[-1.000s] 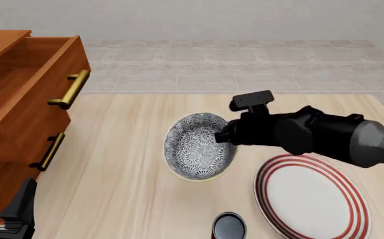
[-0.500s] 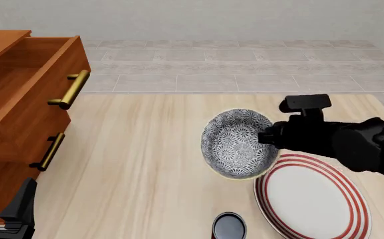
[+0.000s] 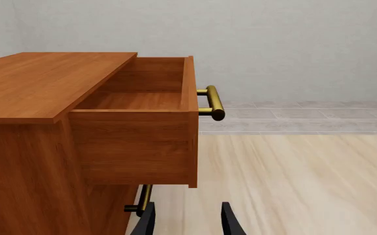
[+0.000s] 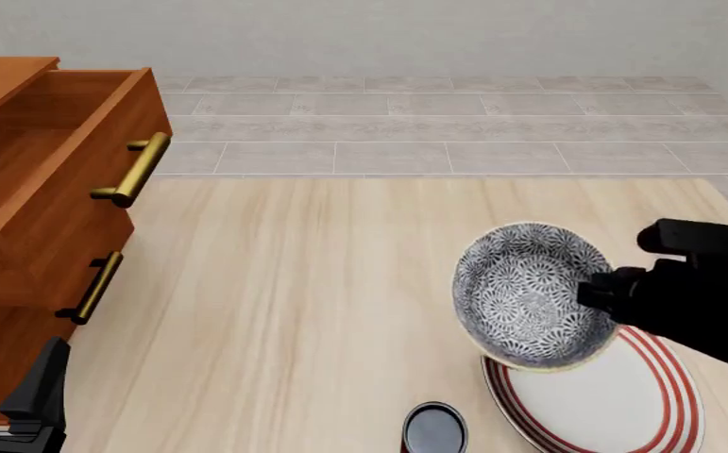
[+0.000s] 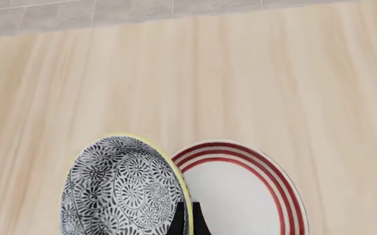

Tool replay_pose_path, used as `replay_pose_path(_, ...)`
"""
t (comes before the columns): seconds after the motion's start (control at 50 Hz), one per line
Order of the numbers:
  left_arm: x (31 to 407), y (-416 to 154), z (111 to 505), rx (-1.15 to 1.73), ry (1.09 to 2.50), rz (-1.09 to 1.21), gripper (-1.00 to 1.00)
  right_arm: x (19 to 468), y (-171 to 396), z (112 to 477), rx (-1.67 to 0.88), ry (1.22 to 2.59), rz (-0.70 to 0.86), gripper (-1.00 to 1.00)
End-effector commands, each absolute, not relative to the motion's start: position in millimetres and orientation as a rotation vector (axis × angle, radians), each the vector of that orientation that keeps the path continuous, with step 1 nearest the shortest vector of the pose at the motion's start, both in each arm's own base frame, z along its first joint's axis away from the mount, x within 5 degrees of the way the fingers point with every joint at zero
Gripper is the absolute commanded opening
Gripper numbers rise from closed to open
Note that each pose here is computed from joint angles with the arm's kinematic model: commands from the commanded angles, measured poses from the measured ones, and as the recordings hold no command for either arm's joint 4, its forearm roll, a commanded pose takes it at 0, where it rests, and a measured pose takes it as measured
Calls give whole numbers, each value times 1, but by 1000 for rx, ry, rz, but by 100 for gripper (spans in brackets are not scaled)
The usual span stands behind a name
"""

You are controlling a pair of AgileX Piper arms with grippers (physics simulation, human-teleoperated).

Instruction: Put the bowl on the plate.

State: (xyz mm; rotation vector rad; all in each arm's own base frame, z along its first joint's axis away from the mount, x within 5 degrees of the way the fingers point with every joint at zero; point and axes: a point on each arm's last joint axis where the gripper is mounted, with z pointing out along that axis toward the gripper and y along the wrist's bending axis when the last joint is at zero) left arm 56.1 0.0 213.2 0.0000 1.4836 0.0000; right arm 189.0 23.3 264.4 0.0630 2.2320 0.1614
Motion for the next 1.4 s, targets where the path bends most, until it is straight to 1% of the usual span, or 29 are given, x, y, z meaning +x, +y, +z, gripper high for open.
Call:
replay_pose_path(0.02,56,0,213,0,1484,0,100,159,7,263,171,2205,138,-100)
replay_pose_path(0.28,56,0,213,0,1484,0,100,139,-1,255,242,2197,117,-100)
replay_pose_path(0.52,56,0,213,0,1484,0,100,121,-6,236,312,2203,97,-100)
replay_pose_path(1.06,56,0,213,0,1484,0,100,118,-11,200,400,2219,87,-100)
replay_pose_path(1.4,56,0,213,0,1484,0,100,117,-12,192,413,2216,89,-100)
